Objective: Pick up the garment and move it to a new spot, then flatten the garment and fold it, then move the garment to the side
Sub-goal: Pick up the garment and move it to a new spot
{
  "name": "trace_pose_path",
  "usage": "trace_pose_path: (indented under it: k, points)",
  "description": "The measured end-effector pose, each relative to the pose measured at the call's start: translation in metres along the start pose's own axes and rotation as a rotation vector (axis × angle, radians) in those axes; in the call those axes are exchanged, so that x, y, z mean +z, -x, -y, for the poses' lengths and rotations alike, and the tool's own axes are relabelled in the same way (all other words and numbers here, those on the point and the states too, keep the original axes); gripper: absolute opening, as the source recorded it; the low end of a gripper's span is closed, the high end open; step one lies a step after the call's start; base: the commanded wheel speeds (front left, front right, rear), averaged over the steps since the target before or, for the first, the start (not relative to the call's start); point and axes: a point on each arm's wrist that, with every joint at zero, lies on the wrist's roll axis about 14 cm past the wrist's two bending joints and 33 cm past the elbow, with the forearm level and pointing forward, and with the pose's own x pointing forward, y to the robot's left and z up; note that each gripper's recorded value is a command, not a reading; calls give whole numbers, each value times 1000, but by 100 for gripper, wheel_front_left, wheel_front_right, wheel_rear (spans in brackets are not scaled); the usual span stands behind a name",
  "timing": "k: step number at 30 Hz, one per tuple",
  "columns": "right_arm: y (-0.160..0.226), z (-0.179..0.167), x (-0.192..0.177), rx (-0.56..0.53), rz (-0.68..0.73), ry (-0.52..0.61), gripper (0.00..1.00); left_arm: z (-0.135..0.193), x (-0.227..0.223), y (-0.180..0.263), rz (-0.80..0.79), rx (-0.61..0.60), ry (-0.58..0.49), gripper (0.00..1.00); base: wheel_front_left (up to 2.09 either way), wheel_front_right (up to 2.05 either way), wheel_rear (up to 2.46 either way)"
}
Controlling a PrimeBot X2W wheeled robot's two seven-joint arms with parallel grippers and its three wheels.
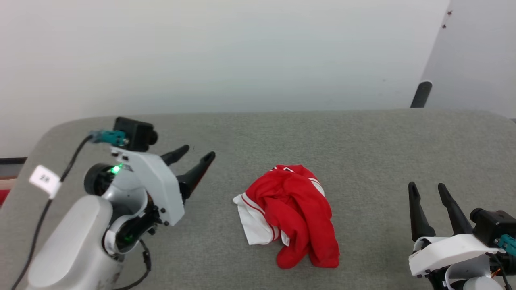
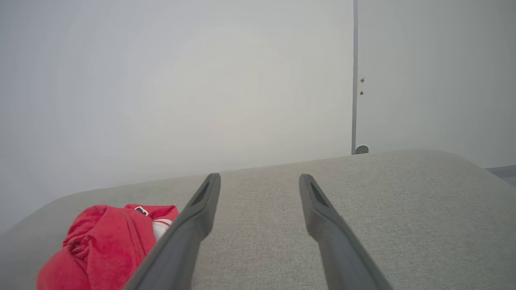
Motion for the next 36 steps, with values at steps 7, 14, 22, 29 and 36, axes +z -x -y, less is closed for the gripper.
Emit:
trace_pose_path:
  k: [7, 14, 22, 29, 36]
  points:
    - [-1, -19, 1, 55, 7, -1, 100, -24, 18, 30, 164, 90, -61, 100, 0, 0, 0]
    - [0, -30, 0, 86, 9, -2, 100, -48, 13, 63, 294, 191, -97, 100, 0, 0, 0]
    - [1, -34, -3, 99, -1, 6, 100, -72, -5, 95, 392, 309, -101, 100, 0, 0, 0]
    - [3, -34, -4, 98, -3, 10, 100, -92, -20, 118, 447, 410, -93, 100, 0, 0, 0]
    - [6, -29, -6, 85, -6, 8, 100, -102, -33, 133, 466, 474, -56, 100, 0, 0, 0]
